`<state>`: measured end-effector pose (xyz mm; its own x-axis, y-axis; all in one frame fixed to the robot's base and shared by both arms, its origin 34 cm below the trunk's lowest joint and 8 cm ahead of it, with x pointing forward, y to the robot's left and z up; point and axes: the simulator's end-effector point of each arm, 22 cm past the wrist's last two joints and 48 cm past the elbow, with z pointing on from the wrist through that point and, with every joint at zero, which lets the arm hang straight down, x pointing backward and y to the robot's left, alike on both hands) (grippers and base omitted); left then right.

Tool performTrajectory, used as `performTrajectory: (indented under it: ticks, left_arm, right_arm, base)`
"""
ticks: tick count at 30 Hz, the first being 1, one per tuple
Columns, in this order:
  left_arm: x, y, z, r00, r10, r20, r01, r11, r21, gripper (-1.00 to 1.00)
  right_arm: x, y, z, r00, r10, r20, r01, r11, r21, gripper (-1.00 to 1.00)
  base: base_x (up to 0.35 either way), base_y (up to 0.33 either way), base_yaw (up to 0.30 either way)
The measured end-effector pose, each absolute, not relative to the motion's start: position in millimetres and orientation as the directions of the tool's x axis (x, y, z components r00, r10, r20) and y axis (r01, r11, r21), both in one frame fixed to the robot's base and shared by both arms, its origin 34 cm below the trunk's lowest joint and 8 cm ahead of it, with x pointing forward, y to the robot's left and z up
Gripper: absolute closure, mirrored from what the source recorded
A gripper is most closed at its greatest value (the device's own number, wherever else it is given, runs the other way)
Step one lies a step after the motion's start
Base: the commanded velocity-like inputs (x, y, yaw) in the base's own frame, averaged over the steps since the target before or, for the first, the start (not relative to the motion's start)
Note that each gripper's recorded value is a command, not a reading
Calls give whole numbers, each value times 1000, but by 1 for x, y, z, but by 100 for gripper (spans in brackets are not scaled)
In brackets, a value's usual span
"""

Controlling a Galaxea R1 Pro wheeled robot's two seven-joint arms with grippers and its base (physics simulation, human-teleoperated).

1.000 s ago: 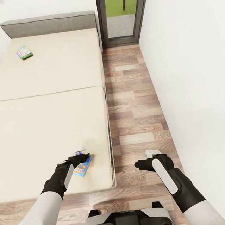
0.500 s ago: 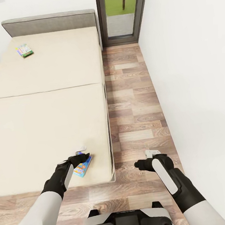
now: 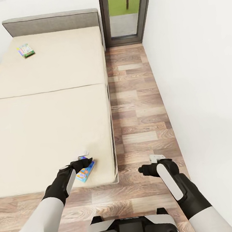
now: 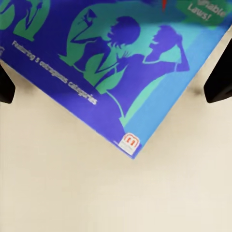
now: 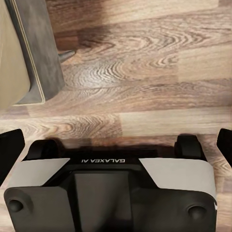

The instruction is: Put all the toys in the child's room - the three board games (two on the bed and one on the table), the two jigsaw puzzles on the table, and the tennis ball on the table - inside the toy box on the table in the child's room.

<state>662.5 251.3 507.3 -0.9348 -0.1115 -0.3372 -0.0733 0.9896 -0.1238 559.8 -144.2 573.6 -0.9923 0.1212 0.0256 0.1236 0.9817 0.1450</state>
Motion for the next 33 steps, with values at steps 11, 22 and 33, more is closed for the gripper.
performTrajectory:
  ticks: [11,22,33]
  left_arm:
    - [663,251,507,-935,-111,-337,-73,990,-124,-100]
    - [663,251,507,-935,-111,-338,-73,990,-123,-100]
    - [662,251,507,-935,-111,-337,-73,990,-123,-100]
  right_arm:
    - [560,-144,574,-992,121,26,124,982,146,-100]
    - [560,-144,574,-992,121,25,124,982,146,-100]
    - [560,-144,574,-992,121,25,124,982,146,-100]
  base:
    - [-91,0,0]
    - [-60,0,0]
    - [-21,0,0]
